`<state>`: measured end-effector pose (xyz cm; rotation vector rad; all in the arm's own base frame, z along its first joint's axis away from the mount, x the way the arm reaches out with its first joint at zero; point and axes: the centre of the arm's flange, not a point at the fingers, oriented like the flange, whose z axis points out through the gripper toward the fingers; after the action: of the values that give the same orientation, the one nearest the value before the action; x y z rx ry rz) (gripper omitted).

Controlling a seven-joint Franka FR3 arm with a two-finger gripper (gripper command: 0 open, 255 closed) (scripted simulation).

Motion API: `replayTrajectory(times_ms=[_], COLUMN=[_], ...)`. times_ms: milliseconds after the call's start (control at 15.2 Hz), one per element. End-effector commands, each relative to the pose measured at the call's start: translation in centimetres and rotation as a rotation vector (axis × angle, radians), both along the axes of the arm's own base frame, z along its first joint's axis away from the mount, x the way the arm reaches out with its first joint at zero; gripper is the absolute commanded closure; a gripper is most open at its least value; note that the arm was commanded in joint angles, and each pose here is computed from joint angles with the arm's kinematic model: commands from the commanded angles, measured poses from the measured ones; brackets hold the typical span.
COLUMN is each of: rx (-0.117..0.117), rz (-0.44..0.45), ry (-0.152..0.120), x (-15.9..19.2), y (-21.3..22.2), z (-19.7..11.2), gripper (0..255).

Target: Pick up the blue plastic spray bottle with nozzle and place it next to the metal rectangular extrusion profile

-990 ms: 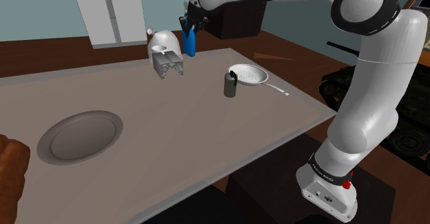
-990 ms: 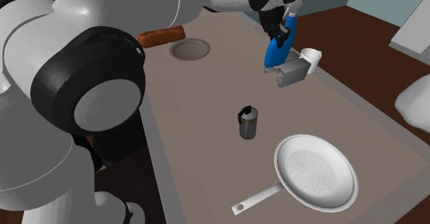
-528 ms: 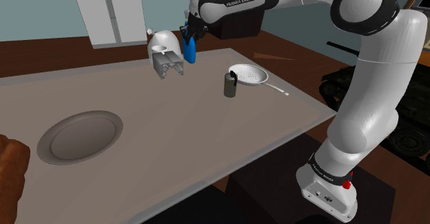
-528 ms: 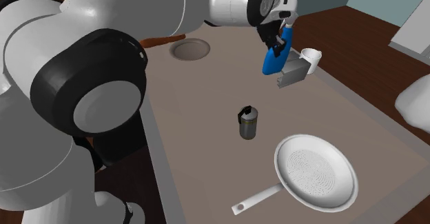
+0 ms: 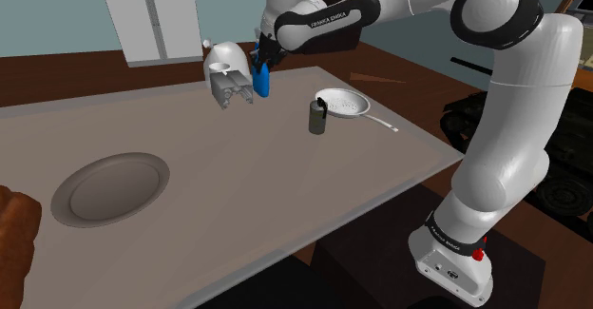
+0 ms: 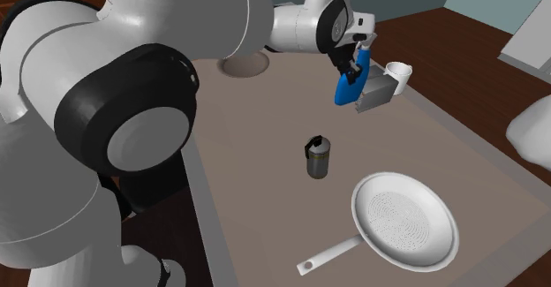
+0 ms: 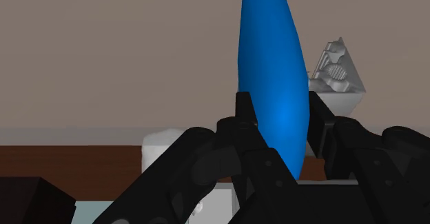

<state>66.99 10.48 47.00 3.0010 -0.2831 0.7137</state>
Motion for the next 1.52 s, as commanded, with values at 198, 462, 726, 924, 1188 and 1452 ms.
replayTrajectory(times_ms=[198,462,726,924,1188,1452], rx=[0.000,0.000,0.000,0.000,0.000,0.000], rz=[0.000,0.000,0.000,0.000,0.000,0.000], ry=[-0.001,-0.001,-0.001,-0.001,-0.001,-0.001], x=[0.0,0.0,0.0,0.0,0.0,0.0], y=[0.0,0.0,0.0,0.0,0.0,0.0], z=[-2.6,-4.7,-6.8,-7.7,-7.7,-7.8], gripper=[255,255,255,255,255,0])
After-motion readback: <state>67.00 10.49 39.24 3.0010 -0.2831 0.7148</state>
